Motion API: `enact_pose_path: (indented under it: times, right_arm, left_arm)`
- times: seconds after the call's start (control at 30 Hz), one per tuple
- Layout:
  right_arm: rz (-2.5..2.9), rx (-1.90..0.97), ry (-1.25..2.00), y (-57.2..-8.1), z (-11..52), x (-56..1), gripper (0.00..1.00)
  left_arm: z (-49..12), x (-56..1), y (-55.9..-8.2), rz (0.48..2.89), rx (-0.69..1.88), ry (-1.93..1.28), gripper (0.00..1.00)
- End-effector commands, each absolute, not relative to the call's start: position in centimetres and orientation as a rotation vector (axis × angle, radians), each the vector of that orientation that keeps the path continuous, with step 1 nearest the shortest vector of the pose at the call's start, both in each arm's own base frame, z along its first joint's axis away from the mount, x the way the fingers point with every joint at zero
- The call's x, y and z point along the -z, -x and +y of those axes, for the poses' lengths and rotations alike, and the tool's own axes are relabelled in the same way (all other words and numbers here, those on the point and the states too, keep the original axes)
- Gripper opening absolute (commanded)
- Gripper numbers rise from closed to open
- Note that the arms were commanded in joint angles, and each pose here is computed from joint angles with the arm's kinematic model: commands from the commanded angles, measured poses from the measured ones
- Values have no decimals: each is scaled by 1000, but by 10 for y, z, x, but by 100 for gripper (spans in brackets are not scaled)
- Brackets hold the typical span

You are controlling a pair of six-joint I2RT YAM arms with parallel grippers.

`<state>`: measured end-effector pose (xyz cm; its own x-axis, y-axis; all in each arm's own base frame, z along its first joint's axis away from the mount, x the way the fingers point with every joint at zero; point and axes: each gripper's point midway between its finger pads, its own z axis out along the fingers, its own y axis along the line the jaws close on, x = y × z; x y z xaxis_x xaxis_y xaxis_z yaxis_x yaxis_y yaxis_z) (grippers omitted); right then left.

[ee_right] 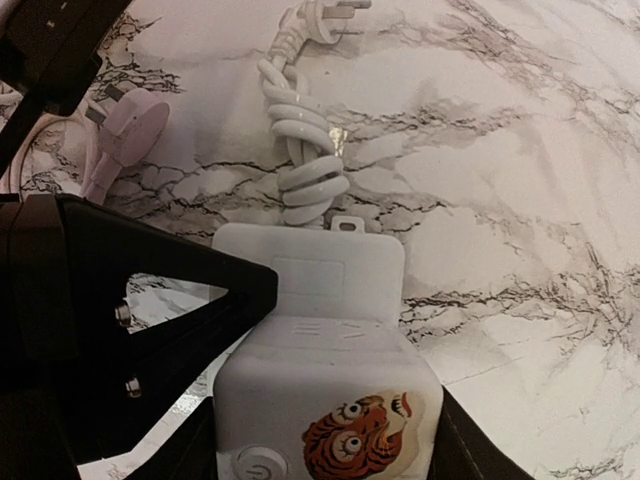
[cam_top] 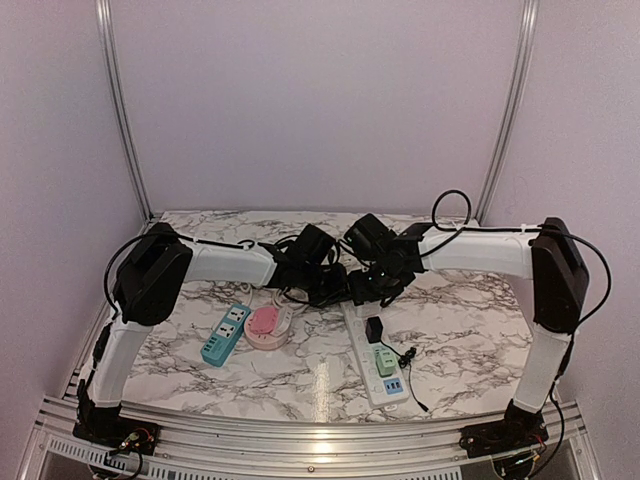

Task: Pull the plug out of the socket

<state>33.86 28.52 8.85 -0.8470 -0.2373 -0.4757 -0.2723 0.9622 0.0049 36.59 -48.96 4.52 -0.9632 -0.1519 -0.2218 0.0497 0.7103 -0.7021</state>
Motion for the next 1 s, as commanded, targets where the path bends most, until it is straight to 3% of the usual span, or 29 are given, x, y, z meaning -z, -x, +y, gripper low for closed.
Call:
enact_pose_path:
  times: [0.0,0.97]
  right_arm:
    - [2577,-108,367,-346,298,-107,27]
    - [2514,-74,314,-355,289,-139,24]
  left_arm:
    - [-446,40,-334,2900,754,149,0]
    - [-437,53,-327,2913,669,160,0]
